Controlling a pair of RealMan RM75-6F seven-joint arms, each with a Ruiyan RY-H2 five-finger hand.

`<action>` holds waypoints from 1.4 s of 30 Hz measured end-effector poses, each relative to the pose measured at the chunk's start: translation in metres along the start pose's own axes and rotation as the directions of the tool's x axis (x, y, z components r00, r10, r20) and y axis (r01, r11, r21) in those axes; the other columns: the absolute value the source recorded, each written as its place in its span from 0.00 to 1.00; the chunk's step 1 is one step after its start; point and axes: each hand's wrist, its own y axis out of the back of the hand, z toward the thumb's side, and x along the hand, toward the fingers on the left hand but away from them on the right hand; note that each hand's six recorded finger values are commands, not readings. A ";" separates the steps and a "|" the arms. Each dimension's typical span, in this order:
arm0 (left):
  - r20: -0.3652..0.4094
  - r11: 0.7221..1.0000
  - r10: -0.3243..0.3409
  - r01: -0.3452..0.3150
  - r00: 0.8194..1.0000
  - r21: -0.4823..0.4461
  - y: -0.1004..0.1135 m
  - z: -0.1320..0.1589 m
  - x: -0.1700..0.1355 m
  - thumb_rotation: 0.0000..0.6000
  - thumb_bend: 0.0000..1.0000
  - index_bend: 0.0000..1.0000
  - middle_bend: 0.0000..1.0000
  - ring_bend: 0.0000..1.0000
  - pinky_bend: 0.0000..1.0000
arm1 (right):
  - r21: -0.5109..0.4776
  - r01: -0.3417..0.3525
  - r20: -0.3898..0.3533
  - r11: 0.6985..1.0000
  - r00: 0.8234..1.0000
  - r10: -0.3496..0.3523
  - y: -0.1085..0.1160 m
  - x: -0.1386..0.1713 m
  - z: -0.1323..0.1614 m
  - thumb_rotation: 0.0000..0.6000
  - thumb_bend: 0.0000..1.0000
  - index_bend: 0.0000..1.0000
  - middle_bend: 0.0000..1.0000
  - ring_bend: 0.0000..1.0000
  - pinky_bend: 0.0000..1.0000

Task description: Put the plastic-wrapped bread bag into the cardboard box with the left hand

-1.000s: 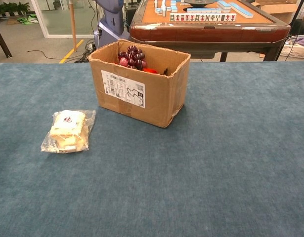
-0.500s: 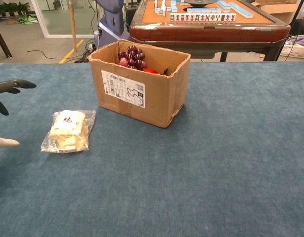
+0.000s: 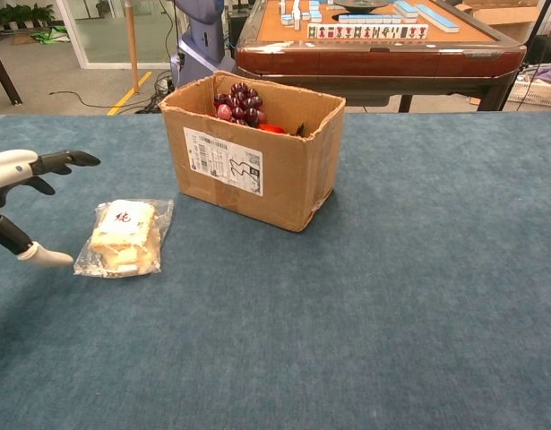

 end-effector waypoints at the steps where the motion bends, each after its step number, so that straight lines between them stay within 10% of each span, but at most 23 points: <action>1: -0.002 1.000 -0.004 0.004 1.000 0.002 -0.001 0.000 0.001 1.00 0.06 0.00 0.00 0.00 0.12 | 0.001 0.001 0.000 1.000 1.000 -0.001 0.000 0.000 0.000 1.00 0.03 0.20 0.21 0.10 0.41; 42: -0.153 0.999 0.004 0.004 0.988 0.054 -0.011 -0.034 0.044 1.00 0.06 0.00 0.00 0.00 0.09 | -0.001 0.003 0.014 1.000 1.000 -0.003 0.005 0.002 -0.004 1.00 0.03 0.20 0.21 0.10 0.41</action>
